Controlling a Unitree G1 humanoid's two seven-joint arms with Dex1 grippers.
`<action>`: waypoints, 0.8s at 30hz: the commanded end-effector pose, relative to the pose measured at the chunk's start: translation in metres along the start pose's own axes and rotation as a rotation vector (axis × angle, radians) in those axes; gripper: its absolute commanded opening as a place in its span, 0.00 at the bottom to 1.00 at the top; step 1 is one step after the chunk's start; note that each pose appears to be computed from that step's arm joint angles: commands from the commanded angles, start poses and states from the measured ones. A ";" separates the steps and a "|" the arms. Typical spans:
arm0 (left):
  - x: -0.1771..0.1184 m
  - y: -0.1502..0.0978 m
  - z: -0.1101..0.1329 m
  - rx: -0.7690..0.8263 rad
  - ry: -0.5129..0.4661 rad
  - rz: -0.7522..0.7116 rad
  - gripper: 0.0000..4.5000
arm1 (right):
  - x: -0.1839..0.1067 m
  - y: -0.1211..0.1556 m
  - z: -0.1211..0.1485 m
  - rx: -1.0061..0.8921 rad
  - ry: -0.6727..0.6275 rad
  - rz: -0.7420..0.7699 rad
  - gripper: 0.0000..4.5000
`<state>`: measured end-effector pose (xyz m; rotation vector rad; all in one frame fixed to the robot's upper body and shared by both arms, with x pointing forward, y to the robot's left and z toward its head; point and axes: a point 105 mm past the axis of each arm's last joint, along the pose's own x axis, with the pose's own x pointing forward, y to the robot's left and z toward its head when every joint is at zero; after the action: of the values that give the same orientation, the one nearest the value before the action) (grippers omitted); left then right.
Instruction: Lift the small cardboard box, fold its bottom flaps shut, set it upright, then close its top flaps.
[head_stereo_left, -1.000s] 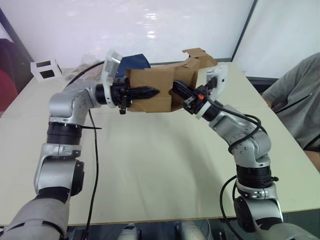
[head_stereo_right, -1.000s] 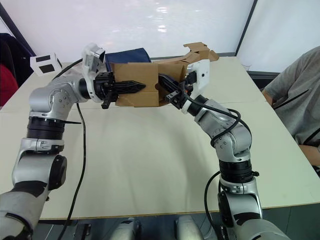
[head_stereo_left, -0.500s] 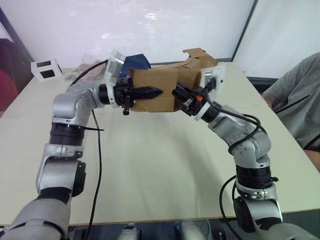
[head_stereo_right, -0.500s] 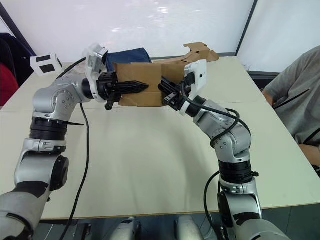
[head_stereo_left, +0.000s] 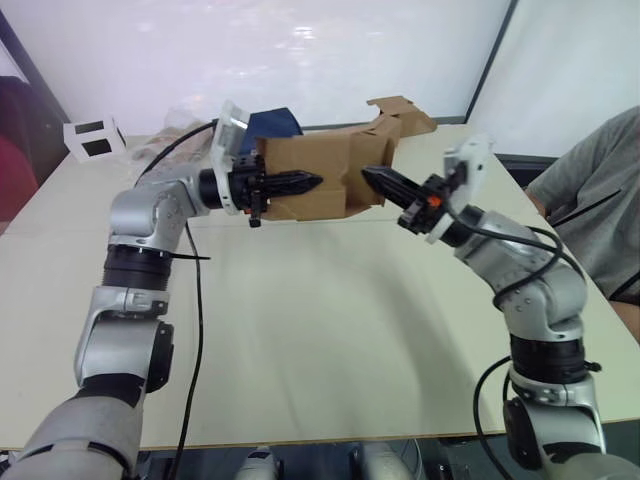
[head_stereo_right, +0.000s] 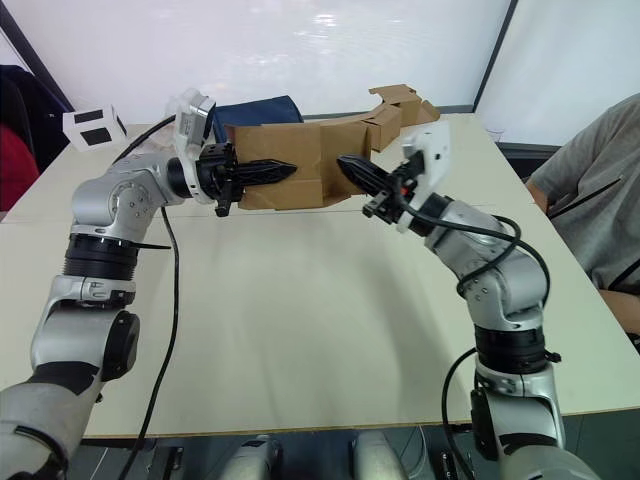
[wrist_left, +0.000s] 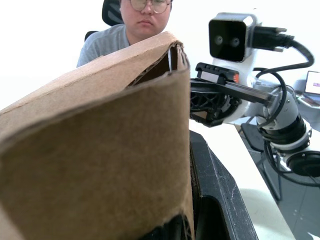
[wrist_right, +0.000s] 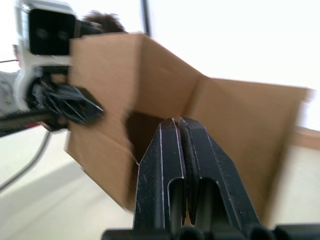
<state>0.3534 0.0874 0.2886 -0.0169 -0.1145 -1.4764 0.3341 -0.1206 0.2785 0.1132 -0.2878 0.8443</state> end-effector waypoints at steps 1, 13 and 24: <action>0.001 -0.003 0.019 0.071 -0.024 -0.011 0.00 | -0.017 0.005 0.010 -0.002 0.012 0.035 0.02; 0.007 -0.014 0.028 0.073 -0.036 -0.066 0.00 | -0.022 0.022 -0.041 -0.053 0.196 0.096 0.02; 0.002 -0.017 0.016 0.060 0.020 -0.069 0.00 | 0.000 0.030 -0.026 -0.018 0.071 0.137 0.02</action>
<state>0.3408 0.0840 0.2933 0.0123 -0.1065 -1.5323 0.3217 -0.0947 0.2388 0.0400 -0.1764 0.9660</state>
